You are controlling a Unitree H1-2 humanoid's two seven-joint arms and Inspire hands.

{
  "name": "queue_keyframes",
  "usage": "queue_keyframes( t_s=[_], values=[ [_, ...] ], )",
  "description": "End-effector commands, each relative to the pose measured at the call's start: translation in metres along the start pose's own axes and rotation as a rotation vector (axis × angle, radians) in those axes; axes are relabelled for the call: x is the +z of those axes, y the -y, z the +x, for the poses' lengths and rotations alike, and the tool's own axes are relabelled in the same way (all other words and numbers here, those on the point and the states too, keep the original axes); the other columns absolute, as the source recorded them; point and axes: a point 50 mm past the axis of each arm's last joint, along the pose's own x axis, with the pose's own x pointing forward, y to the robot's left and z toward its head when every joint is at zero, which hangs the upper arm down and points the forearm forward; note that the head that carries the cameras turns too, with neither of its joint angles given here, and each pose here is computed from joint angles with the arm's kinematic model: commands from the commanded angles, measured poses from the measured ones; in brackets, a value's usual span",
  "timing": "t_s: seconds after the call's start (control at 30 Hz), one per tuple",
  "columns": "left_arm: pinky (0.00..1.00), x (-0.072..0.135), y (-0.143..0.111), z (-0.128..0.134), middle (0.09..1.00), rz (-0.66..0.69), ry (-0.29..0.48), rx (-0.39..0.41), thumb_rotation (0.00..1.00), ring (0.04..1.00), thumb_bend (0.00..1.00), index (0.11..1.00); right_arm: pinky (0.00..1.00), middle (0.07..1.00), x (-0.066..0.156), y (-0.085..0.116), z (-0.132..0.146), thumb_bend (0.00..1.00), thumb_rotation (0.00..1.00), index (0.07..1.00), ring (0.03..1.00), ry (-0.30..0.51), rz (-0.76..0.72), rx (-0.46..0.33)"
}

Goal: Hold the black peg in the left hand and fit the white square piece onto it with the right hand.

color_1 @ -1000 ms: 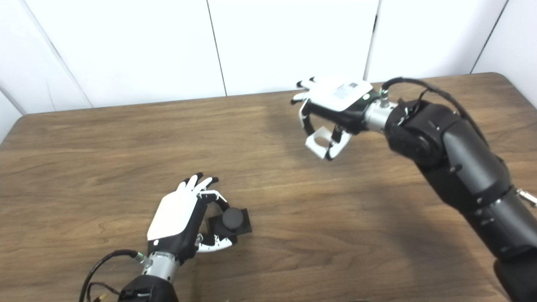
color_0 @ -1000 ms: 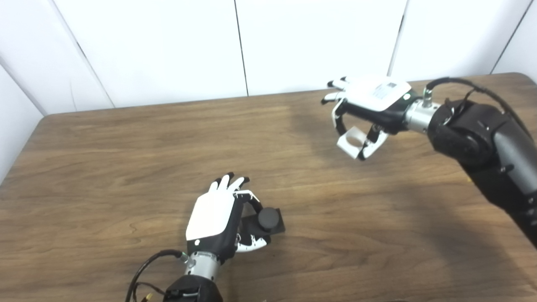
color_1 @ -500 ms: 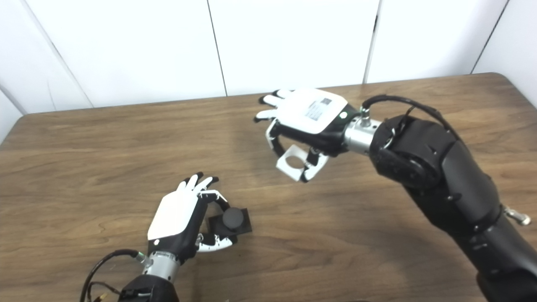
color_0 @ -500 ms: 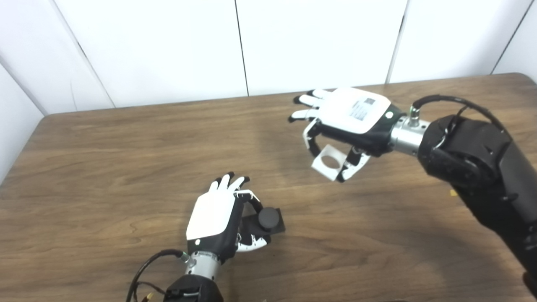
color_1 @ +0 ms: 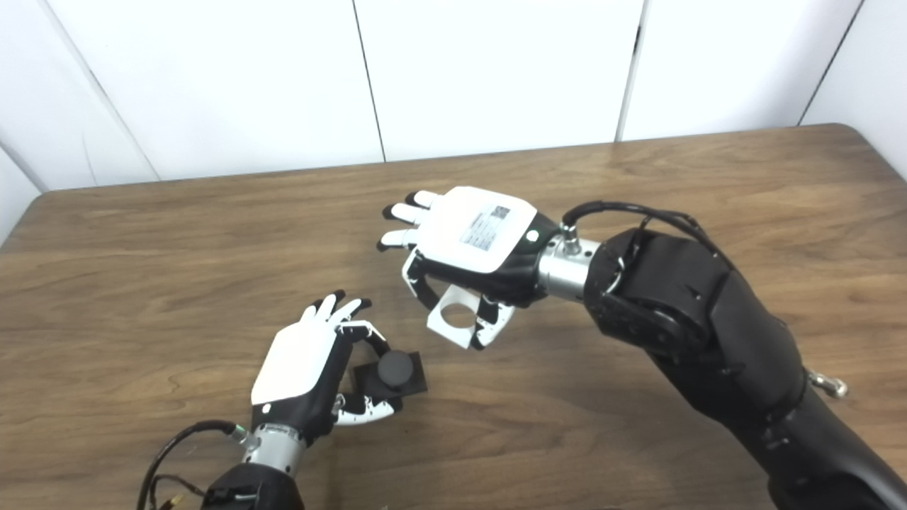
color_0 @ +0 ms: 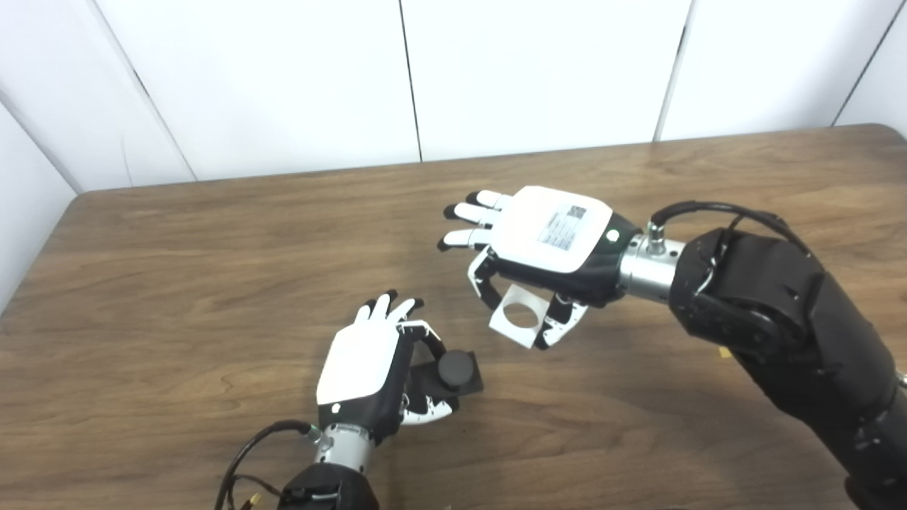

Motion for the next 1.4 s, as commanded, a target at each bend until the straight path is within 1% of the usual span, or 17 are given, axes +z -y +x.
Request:
queue_keyframes(
  t_s=[0.0, 0.2, 0.43, 0.63, 1.0, 1.17, 1.37],
  values=[
    [1.0, 0.003, 0.003, -0.002, 0.916, 0.007, -0.011, 0.024, 0.06, 1.0, 0.51, 0.492, 1.0, 0.918, 0.007, 0.015, 0.005, 0.53, 0.14, 0.485, 1.0, 0.037, -0.037, -0.066],
    [1.0, 0.004, 0.004, -0.002, 0.918, 0.004, -0.013, 0.021, 0.06, 1.0, 0.51, 0.492, 1.0, 0.914, 0.016, 0.012, 0.017, 0.53, 0.14, 0.482, 1.0, 0.073, -0.02, -0.085],
    [1.0, 0.004, 0.005, -0.001, 0.916, 0.008, -0.009, 0.022, 0.06, 1.0, 0.51, 0.492, 1.0, 0.925, 0.027, 0.011, 0.03, 0.53, 0.14, 0.484, 1.0, 0.107, -0.013, -0.065],
    [1.0, 0.006, 0.005, 0.0, 0.92, 0.016, -0.012, 0.017, 0.06, 1.0, 0.51, 0.493, 1.0, 0.914, 0.036, 0.009, 0.04, 0.53, 0.14, 0.484, 1.0, 0.132, 0.0, -0.074],
    [1.0, 0.008, 0.005, 0.001, 0.917, 0.013, -0.003, 0.022, 0.06, 1.0, 0.51, 0.494, 1.0, 0.925, 0.039, -0.001, 0.047, 0.53, 0.14, 0.484, 1.0, 0.136, 0.025, -0.064],
    [1.0, 0.008, 0.005, 0.001, 0.91, 0.009, 0.009, 0.033, 0.06, 1.0, 0.51, 0.495, 1.0, 0.928, 0.038, -0.004, 0.049, 0.53, 0.14, 0.485, 1.0, 0.133, 0.025, -0.06],
    [1.0, 0.009, 0.004, 0.0, 0.914, 0.005, 0.004, 0.036, 0.06, 1.0, 0.51, 0.493, 1.0, 0.931, 0.034, -0.005, 0.049, 0.53, 0.15, 0.487, 1.0, 0.125, 0.023, -0.051]
  ],
)
